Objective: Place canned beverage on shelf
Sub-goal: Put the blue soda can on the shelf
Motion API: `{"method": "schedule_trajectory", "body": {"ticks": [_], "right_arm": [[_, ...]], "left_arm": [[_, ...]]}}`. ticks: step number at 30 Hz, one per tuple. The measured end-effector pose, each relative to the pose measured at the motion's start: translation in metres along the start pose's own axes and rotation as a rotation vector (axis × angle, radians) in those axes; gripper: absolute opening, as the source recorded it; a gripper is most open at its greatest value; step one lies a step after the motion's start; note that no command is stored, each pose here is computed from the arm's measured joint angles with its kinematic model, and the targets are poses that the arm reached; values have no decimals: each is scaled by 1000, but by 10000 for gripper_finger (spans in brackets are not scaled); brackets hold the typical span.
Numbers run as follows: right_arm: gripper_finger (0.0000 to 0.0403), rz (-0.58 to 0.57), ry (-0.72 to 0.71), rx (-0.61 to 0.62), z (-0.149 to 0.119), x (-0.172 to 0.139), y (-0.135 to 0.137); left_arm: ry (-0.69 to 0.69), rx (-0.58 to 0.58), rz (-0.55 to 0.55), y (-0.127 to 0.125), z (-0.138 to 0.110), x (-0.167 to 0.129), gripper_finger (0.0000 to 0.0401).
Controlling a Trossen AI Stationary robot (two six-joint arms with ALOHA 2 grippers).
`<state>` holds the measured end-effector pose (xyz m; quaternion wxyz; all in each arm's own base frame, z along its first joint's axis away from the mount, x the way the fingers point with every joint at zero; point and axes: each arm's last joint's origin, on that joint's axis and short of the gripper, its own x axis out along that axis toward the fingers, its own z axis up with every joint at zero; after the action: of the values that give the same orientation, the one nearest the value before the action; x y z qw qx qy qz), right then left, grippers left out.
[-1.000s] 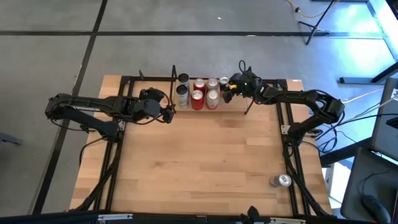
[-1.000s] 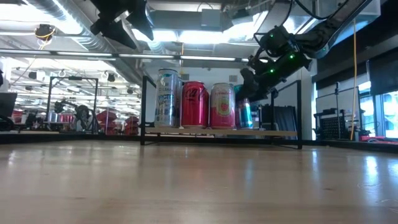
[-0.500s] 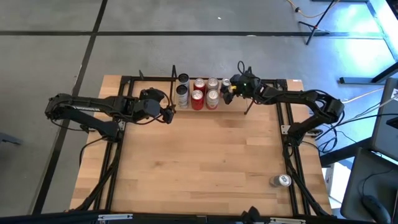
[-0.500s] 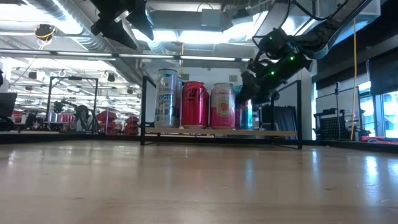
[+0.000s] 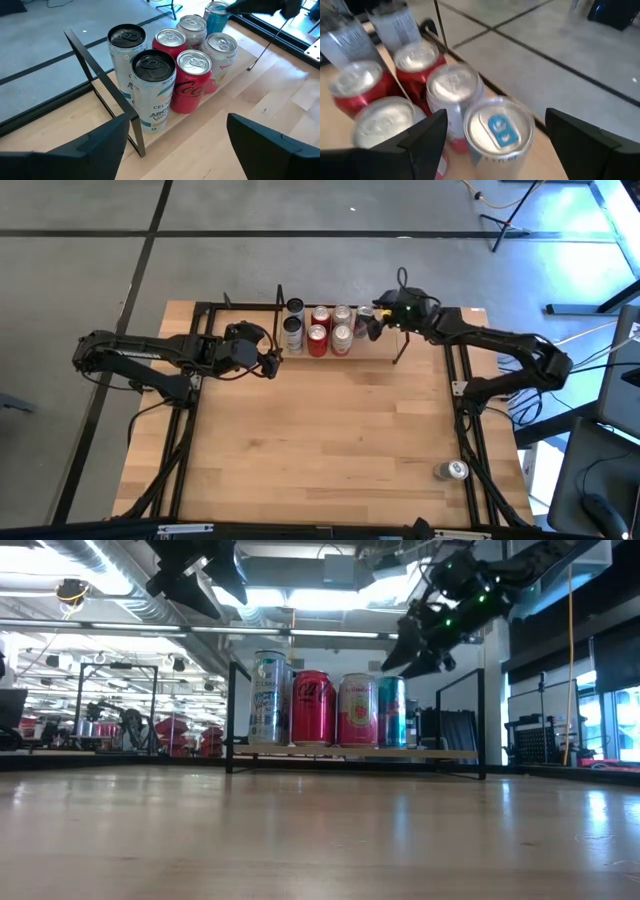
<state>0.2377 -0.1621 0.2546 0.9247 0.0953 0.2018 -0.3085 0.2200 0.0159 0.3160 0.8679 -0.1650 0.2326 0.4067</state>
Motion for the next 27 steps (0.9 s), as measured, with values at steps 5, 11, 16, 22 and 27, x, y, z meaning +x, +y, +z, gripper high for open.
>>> {"method": "schedule_trajectory", "body": {"ticks": [5,11,16,22,27], "right_arm": [[321,21,-38,-8,18,-20,1],[321,138,-26,-28,42,-49,6],[321,251,113,-95,59,-84,29],[321,362,323,-163,65,-124,66],[321,421,494,-83,51,-143,91]], "left_arm": [[0,-1,0,0,0,0,322],[-18,-74,-20,-2,2,0,322],[-3,-77,-60,-6,1,-1,322],[49,41,-150,-12,-4,-6,322],[103,140,-263,-21,-11,-13,322]]}}
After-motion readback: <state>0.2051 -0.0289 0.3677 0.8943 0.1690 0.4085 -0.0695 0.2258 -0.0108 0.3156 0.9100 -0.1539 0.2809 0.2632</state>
